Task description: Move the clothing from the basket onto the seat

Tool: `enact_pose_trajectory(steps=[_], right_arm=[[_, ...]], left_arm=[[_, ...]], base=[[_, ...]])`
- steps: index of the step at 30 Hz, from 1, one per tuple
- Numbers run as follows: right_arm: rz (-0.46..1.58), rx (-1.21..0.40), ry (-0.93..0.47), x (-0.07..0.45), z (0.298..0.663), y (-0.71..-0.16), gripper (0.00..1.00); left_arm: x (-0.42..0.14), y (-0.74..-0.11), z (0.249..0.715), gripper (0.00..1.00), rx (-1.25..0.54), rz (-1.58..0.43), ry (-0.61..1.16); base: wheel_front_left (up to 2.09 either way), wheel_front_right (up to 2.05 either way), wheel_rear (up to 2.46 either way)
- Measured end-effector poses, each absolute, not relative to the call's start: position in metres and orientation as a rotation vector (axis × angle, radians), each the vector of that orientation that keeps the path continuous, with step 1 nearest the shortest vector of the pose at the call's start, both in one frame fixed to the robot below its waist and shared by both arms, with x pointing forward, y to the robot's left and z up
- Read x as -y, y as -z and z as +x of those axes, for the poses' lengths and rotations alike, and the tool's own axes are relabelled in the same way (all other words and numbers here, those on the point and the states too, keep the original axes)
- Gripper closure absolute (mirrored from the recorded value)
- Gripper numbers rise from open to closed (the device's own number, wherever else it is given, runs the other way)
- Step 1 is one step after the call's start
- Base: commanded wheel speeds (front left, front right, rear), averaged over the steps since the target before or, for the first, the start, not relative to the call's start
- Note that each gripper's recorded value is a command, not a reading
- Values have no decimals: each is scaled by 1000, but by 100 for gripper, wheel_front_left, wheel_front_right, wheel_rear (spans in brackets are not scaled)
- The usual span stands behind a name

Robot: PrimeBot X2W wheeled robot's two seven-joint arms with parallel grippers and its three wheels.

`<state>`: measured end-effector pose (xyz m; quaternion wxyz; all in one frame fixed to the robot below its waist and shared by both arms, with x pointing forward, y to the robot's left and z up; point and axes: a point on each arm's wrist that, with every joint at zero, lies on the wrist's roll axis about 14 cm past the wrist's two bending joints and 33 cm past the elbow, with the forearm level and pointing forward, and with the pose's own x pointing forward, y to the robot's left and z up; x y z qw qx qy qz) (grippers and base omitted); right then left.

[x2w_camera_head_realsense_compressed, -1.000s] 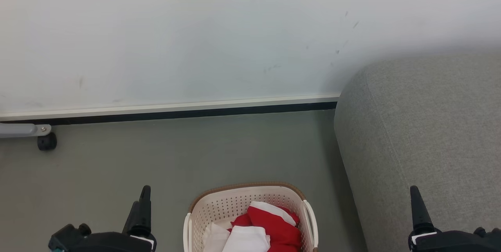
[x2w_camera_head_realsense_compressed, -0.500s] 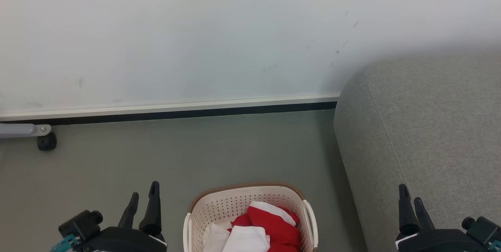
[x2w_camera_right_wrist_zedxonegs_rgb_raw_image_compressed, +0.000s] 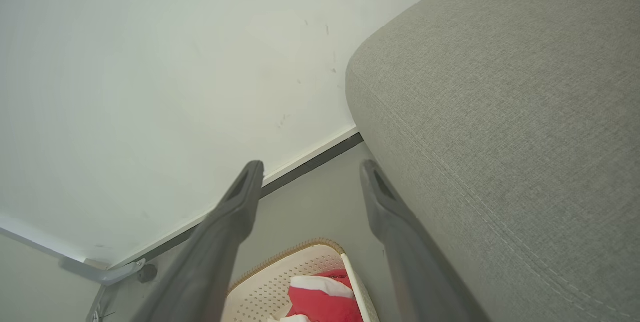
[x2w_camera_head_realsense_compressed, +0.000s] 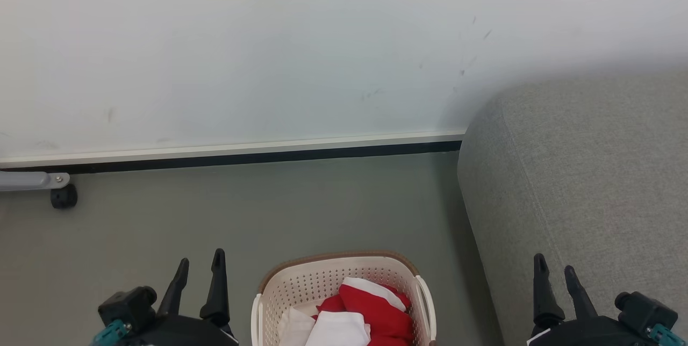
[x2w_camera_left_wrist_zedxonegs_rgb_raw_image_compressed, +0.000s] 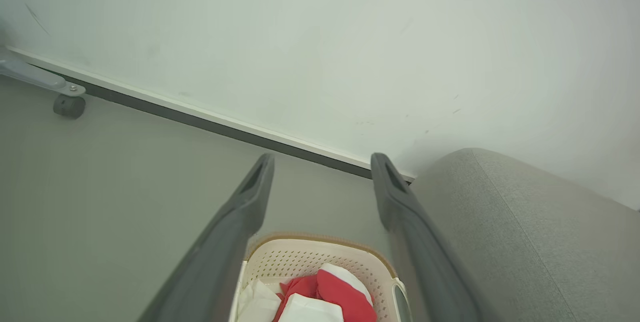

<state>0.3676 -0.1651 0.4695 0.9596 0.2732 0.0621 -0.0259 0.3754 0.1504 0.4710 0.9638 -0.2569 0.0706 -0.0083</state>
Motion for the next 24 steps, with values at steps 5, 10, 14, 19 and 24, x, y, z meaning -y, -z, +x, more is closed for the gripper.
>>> enact_pose_trajectory(steps=[5, 10, 14, 19, 24], right_arm=[[473, -109, 36, 162, 367, -472, 0], [397, -92, 25, 160, 366, -475, 0], [334, -74, 9, 157, 365, -478, 0], [264, -59, -11, 152, 362, -479, 0], [194, -40, -32, 146, 359, -481, 0]], left_arm=[[-147, -472, 374, 0, -130, -447, 27], [-146, -474, 373, 0, -110, -378, 34], [-144, -475, 371, 0, -96, -318, 41], [-140, -471, 365, 0, -95, -253, 56], [-139, -474, 363, 0, -70, -188, 65]], base=[[0, 0, 0], [0, 0, 0], [0, 0, 0], [0, 0, 0], [0, 0, 0]])
